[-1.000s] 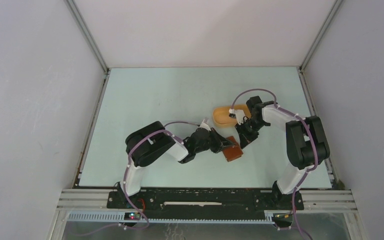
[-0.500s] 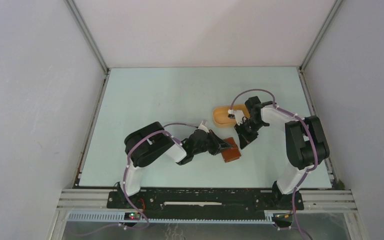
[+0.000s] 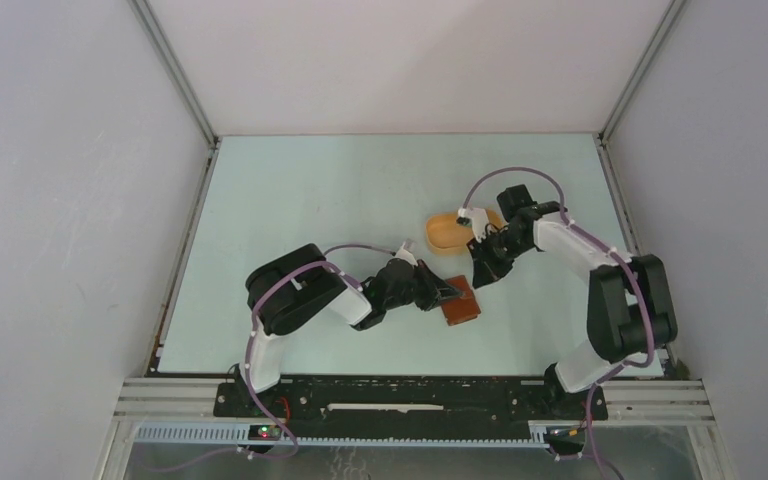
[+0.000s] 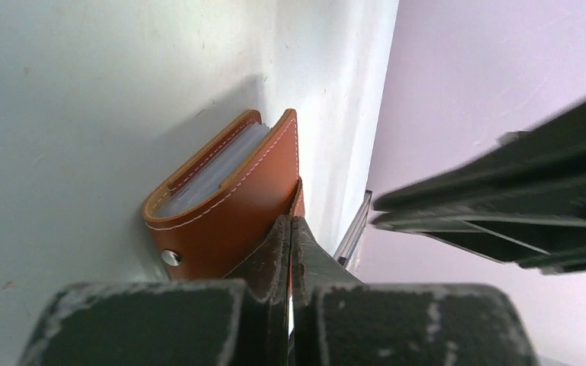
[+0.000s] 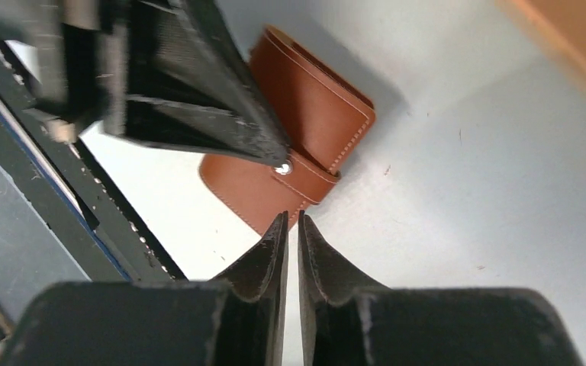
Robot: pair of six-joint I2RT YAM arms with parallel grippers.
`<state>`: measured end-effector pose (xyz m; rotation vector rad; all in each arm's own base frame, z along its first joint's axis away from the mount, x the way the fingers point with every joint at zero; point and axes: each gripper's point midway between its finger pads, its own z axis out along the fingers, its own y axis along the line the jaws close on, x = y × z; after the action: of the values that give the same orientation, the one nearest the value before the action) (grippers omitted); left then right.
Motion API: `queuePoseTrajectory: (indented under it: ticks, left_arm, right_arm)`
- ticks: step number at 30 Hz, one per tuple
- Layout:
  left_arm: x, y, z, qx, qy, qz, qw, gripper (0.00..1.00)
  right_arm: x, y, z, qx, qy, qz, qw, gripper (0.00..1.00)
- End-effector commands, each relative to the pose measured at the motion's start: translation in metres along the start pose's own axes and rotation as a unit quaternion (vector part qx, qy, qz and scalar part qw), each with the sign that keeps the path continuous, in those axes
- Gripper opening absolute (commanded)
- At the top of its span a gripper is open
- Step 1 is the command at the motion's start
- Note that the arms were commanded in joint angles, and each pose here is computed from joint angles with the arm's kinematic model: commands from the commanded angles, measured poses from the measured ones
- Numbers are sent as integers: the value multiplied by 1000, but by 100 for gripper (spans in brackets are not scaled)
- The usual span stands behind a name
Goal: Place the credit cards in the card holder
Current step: Close the card holder at the center of the board.
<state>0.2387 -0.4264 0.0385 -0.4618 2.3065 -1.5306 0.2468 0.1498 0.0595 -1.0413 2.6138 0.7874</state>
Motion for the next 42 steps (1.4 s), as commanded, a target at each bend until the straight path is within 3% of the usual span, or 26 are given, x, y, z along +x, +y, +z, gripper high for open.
queuePoseTrajectory:
  ticks: [1, 4, 7, 8, 14, 22, 42]
  left_arm:
    - [-10, 12, -6, -25, -15, 21, 999, 0]
    - [-9, 17, -5, -31, -13, 22, 999, 0]
    - [-8, 22, -4, -35, -11, 23, 999, 0]
    - [-8, 22, -4, -35, -10, 24, 999, 0]
    - [-7, 28, -4, -41, -8, 28, 999, 0]
    - [-7, 29, -6, -41, -9, 34, 999, 0]
    - [-6, 29, -8, -37, -6, 39, 999, 0]
  right_arm:
    - [-31, 25, -22, -19, -87, -106, 990, 18]
    - [-38, 40, -31, -20, -131, -212, 968, 28]
    - [-27, 49, -30, -27, -154, -369, 916, 35]
    - [-25, 46, -26, -21, -153, -387, 909, 38]
    - [-16, 17, 1, 4, -85, -423, 902, 33]
    - [-21, 13, 19, 10, -58, -451, 891, 28]
    - [6, 8, 45, -11, 23, -440, 898, 12]
